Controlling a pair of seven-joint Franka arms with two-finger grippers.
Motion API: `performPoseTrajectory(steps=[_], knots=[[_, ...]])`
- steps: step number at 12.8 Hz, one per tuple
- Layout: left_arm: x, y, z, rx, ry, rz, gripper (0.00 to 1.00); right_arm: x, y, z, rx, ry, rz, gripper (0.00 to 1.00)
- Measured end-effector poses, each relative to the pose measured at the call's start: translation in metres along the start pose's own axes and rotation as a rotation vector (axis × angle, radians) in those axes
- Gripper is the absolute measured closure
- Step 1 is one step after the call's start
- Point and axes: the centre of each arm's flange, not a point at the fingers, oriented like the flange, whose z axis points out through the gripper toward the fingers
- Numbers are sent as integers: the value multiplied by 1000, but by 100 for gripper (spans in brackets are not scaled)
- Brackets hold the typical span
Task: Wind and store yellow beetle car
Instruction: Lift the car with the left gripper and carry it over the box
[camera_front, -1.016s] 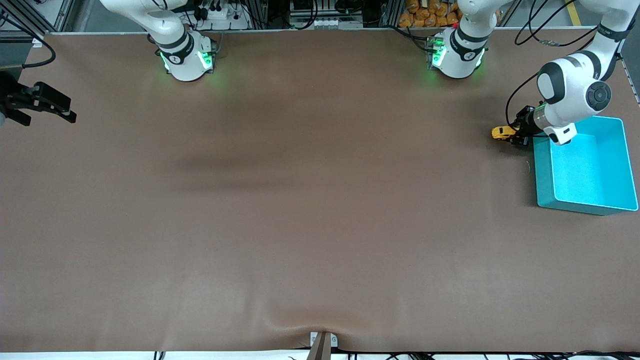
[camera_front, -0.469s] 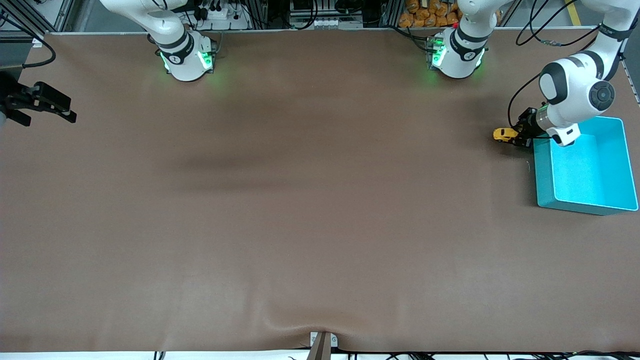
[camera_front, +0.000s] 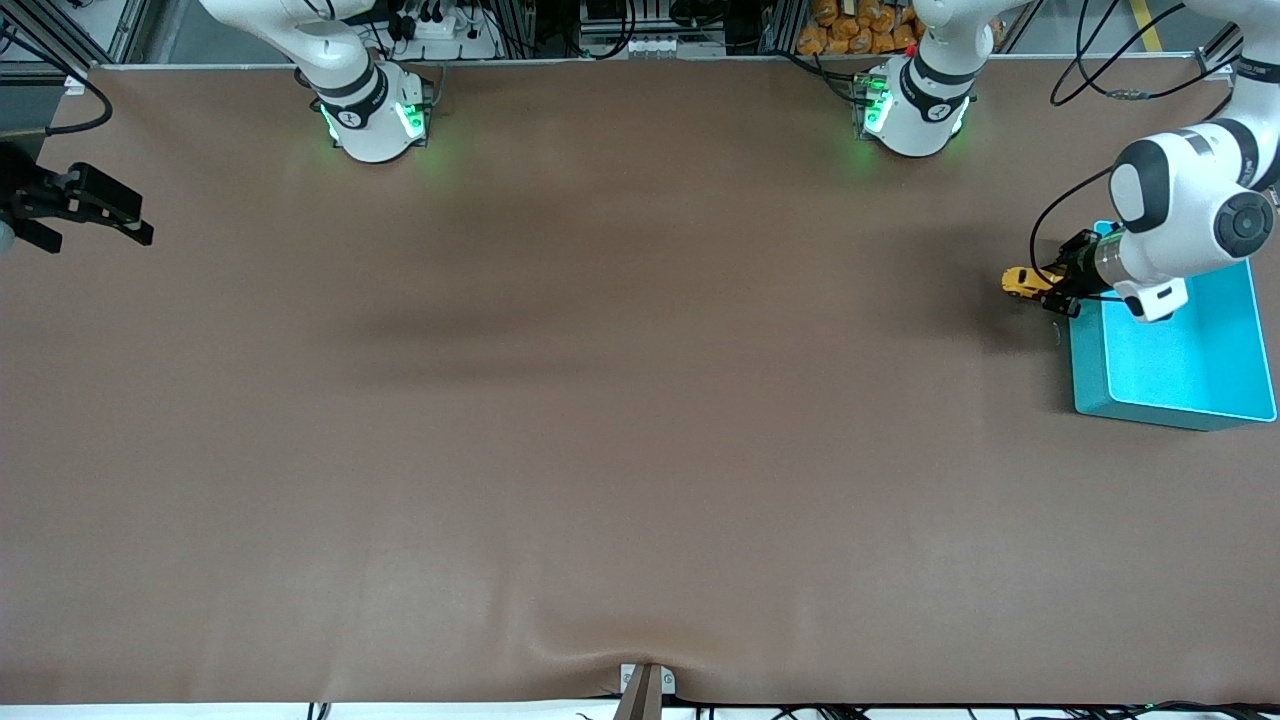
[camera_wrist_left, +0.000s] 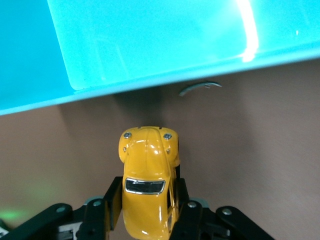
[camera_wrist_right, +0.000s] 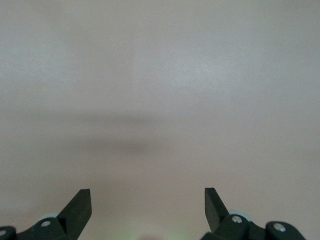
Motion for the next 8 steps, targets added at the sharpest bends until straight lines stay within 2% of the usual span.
performPoseTrajectory(steps=[3,5,6,8], knots=[[-3,20,-42,27,4,53,54,1,-6,0,-1,0,-10,0],[8,24,-67,19,13,142,54,1,-13,0,-2,-1,-18,0],[15,23,-75,17,28,199,54,1,-17,0,-2,-1,-17,0],[39,15,-82,62,94,305,54,2,-21,0,-2,0,-20,0]])
